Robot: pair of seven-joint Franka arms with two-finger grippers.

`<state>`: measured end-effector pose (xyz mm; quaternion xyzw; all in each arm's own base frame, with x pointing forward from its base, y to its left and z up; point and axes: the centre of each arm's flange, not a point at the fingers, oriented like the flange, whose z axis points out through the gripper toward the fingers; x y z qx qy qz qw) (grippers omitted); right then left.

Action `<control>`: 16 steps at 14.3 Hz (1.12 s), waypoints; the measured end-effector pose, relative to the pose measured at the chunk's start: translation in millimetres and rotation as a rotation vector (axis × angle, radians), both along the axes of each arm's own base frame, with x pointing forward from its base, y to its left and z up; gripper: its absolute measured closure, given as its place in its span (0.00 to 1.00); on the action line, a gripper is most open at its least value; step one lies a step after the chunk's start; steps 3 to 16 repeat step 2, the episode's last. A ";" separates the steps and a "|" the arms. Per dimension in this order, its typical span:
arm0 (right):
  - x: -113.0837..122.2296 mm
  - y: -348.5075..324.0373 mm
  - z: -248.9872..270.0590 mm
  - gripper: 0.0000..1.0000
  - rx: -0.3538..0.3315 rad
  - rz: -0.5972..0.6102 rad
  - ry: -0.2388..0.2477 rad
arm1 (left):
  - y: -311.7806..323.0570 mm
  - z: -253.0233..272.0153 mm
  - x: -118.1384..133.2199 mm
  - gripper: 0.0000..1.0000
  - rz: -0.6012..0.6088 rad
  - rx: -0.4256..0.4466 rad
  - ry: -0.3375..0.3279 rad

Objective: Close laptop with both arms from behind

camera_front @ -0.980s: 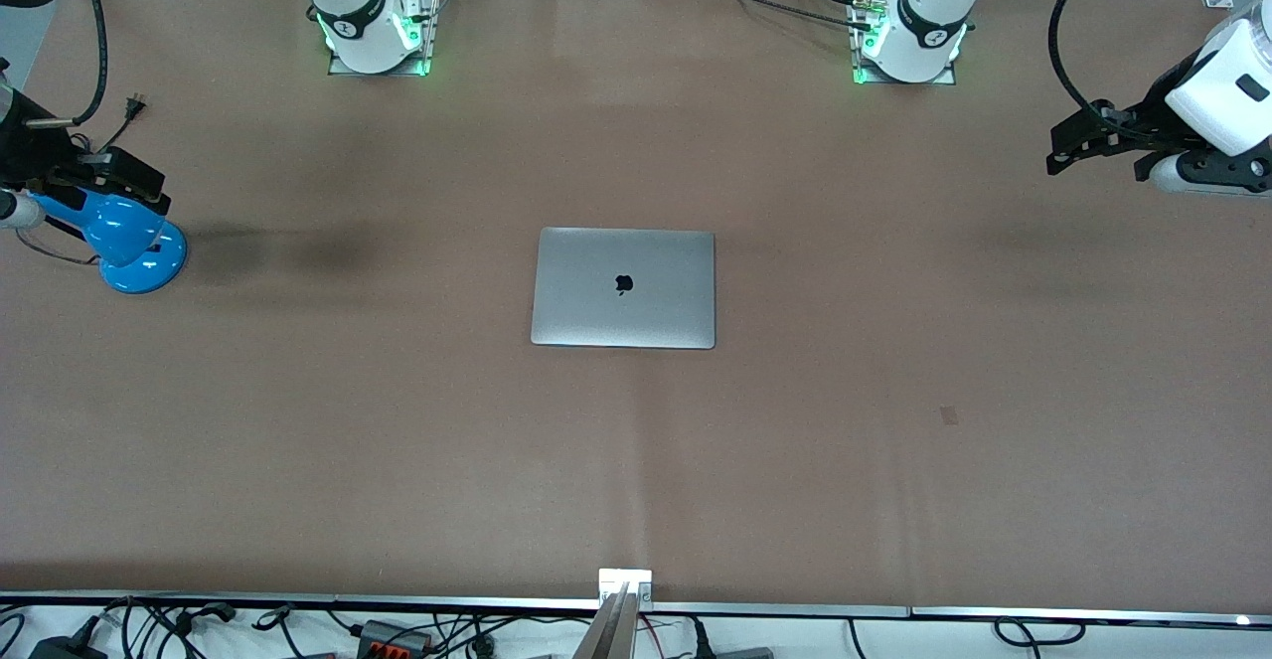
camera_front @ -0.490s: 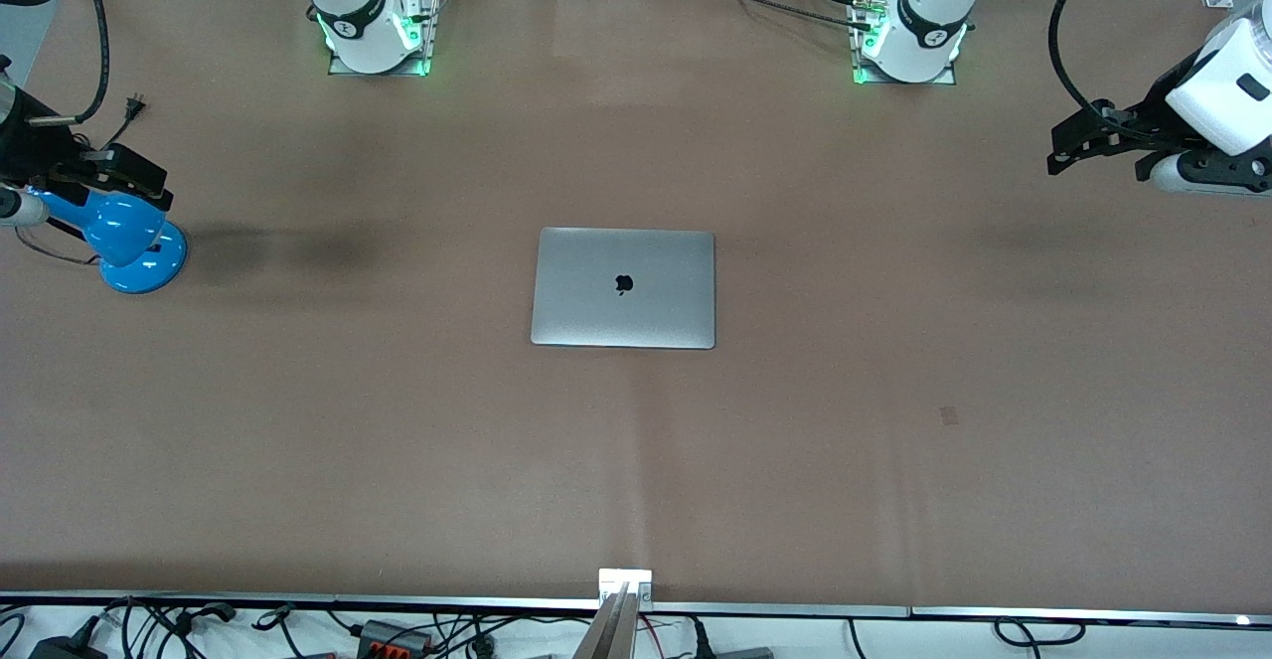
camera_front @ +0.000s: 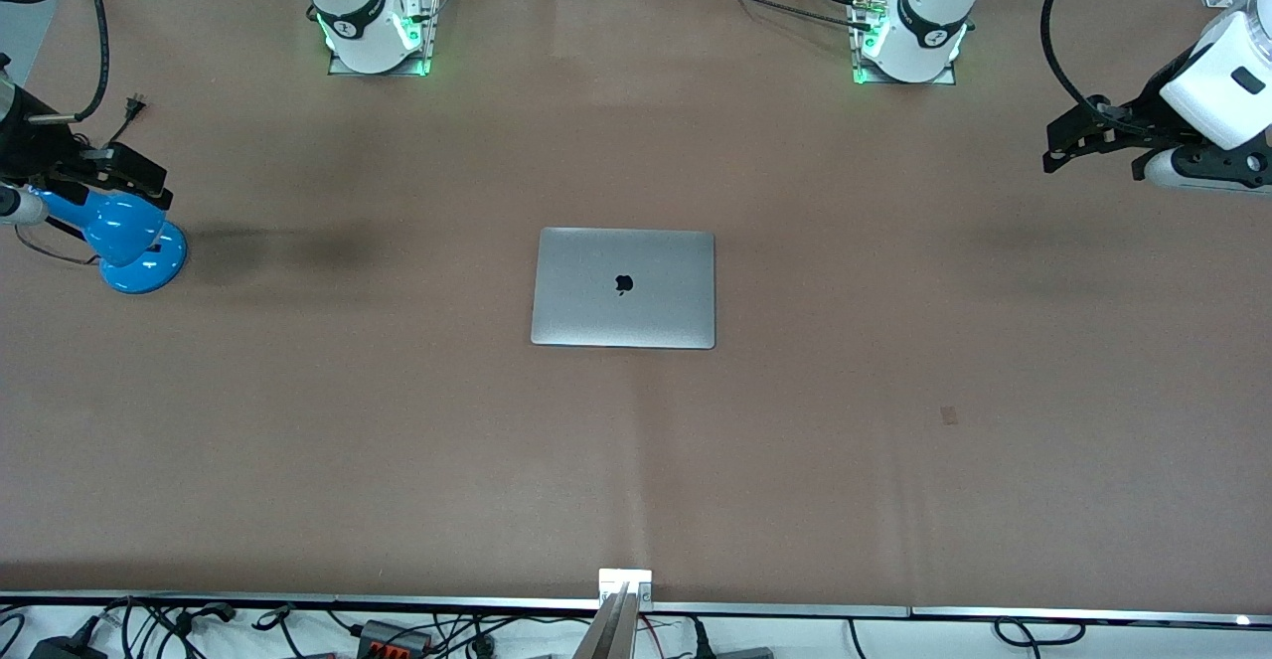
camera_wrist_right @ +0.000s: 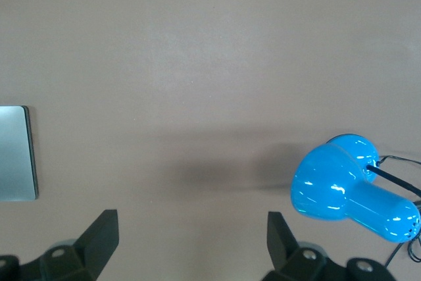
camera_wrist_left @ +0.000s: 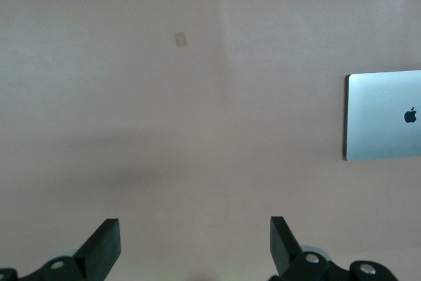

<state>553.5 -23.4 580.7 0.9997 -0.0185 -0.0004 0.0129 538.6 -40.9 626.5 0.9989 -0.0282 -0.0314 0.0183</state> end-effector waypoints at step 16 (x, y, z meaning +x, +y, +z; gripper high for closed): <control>-1.4 0.1 3.1 0.00 0.000 0.000 -0.006 | 0.0 1.2 1.1 0.00 0.000 0.000 -0.004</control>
